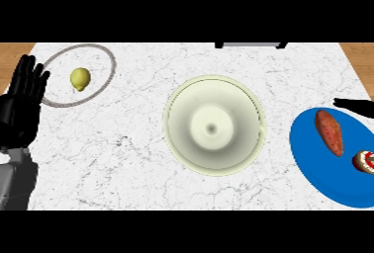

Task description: Pick the sweet potato from the plate and place it in the bowl

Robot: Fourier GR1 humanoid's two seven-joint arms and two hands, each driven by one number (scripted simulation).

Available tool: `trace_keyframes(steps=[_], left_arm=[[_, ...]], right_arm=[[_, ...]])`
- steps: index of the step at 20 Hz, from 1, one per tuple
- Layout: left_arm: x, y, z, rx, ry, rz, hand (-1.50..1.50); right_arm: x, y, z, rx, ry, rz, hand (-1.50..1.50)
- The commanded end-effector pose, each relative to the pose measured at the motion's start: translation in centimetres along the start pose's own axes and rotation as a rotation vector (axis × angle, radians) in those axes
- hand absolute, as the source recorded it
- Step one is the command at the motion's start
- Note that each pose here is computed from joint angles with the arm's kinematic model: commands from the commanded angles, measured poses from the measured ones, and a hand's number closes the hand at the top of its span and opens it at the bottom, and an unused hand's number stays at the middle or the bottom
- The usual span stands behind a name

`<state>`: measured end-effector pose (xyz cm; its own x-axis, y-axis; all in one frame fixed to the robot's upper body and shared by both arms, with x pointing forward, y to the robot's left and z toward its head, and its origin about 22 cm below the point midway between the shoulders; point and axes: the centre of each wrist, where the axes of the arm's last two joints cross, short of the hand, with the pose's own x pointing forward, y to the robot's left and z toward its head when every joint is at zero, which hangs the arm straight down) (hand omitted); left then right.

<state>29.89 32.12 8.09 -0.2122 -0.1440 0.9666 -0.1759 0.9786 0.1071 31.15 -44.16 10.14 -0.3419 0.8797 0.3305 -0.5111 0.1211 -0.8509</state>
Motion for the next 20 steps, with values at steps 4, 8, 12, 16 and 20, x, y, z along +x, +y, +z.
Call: trace_keyframes(steps=[4, 8, 12, 16, 20], left_arm=[[-0.5, -0.7, 0.9, -0.013, -0.003, 0.018, 0.0], [-0.6, -0.4, 0.5, -0.016, 0.0, -0.01, 0.0], [-0.7, 2.3, 0.7, -0.011, -0.002, 0.006, 0.0], [0.1, 1.3, -0.2, 0.006, 0.004, -0.004, 0.0], [0.3, 1.0, -0.1, 0.011, 0.0, -0.013, 0.0]], right_arm=[[-1.5, 1.8, -2.4, 0.028, -0.059, -0.012, -1.5], [0.8, 2.7, -3.4, 0.071, -0.012, 0.011, -1.5], [-1.5, 3.7, -3.1, 0.077, -0.018, 0.013, -1.5], [-0.7, 3.9, -4.9, 0.084, -0.01, 0.0, -1.5], [-0.6, 7.0, -5.8, 0.088, 0.021, 0.006, -1.5]])
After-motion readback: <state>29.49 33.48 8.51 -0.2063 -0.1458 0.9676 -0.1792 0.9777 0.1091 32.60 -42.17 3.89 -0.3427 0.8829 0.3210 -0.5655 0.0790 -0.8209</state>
